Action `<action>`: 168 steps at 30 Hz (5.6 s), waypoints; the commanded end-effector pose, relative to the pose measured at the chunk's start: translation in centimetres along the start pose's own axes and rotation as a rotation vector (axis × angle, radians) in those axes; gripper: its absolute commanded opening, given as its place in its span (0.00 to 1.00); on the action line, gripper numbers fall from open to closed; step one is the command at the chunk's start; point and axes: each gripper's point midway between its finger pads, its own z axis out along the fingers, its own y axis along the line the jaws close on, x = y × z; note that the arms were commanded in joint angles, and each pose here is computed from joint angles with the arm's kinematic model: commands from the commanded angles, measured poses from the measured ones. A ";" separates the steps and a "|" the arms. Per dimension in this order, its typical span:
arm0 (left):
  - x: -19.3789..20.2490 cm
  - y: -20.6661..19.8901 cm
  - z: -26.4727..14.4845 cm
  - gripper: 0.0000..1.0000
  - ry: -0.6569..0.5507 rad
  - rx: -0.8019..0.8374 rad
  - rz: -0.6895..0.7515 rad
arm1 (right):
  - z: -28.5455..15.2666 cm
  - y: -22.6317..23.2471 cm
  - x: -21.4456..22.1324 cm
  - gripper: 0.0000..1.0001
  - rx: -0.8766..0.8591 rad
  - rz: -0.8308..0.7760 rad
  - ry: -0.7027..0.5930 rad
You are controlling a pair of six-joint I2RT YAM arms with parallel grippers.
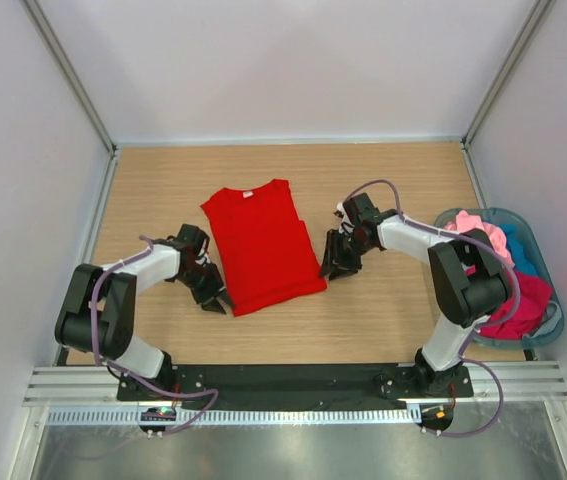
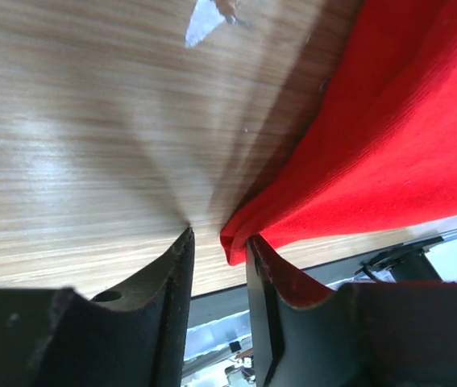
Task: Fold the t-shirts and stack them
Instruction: Fold the tshirt
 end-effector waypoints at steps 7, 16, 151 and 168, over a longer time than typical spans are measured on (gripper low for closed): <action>0.7 -0.1 0.1 0.35 0.002 0.009 -0.019 | 0.0 -0.3 0.5 0.43 0.027 0.007 0.051; 1.9 2.8 1.7 0.31 0.030 -0.075 -0.038 | 1.7 -3.3 3.1 0.34 0.086 0.033 0.094; -26.1 -15.3 -8.3 0.33 -0.562 0.141 0.161 | 1.4 11.7 -26.8 0.63 -0.321 -0.222 -0.376; -20.3 -8.4 -4.8 0.35 -0.412 -0.125 0.221 | 1.8 5.4 -14.1 0.39 -0.211 -0.140 -0.247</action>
